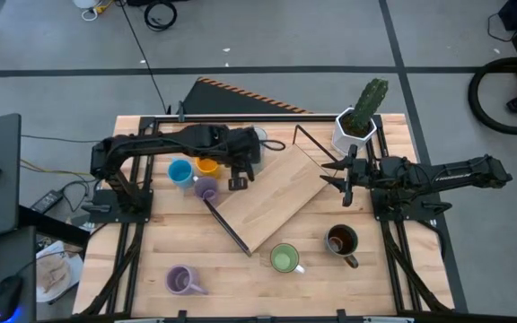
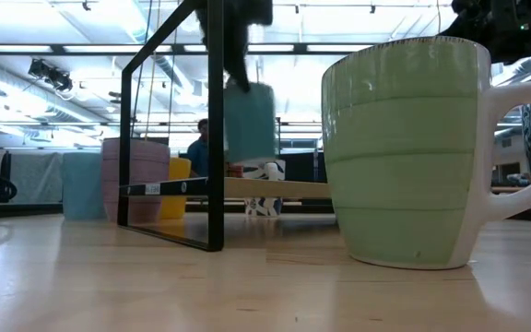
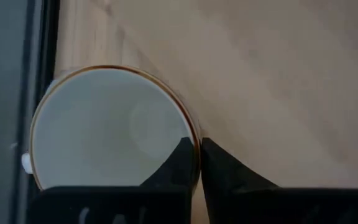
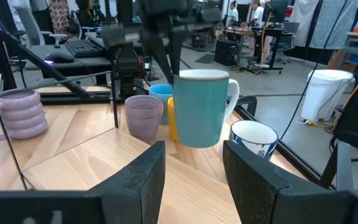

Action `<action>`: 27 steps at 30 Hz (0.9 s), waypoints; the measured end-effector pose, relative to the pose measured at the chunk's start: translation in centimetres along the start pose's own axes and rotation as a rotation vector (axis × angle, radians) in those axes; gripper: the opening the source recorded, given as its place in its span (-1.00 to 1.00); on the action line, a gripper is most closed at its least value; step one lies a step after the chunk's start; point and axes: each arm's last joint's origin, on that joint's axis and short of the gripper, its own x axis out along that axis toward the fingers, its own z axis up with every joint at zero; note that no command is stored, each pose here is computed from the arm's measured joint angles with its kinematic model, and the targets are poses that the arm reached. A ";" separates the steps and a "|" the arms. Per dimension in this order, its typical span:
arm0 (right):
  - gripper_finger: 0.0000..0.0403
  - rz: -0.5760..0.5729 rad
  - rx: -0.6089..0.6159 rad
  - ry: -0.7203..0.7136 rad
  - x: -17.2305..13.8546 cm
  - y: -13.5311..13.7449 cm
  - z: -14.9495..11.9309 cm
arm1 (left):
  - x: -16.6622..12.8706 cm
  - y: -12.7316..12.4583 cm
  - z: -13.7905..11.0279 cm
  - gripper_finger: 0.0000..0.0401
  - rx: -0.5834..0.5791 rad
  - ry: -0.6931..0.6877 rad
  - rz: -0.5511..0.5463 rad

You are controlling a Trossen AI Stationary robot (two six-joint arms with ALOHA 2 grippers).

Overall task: Place coffee mugs
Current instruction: Put the blue mug on the shelf

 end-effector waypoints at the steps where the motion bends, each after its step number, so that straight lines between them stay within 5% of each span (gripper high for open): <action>1: -0.17 -0.001 0.005 0.000 0.0 0.0 0.0 | -0.3 0.0 0.4 -0.91 -0.019 -0.028 -0.018; 10: -0.17 -0.011 0.008 0.016 0.1 -0.1 -0.2 | -0.7 -1.1 2.4 -0.91 -0.143 -0.176 -0.089; 18: -0.17 -0.077 0.010 0.127 1.5 0.2 -1.4 | 4.7 -1.9 4.9 -0.91 -0.182 -0.215 -0.083; 27: -0.17 -0.037 -0.019 0.089 1.0 0.6 -1.0 | 6.9 -0.5 9.0 -0.91 -0.151 -0.153 0.010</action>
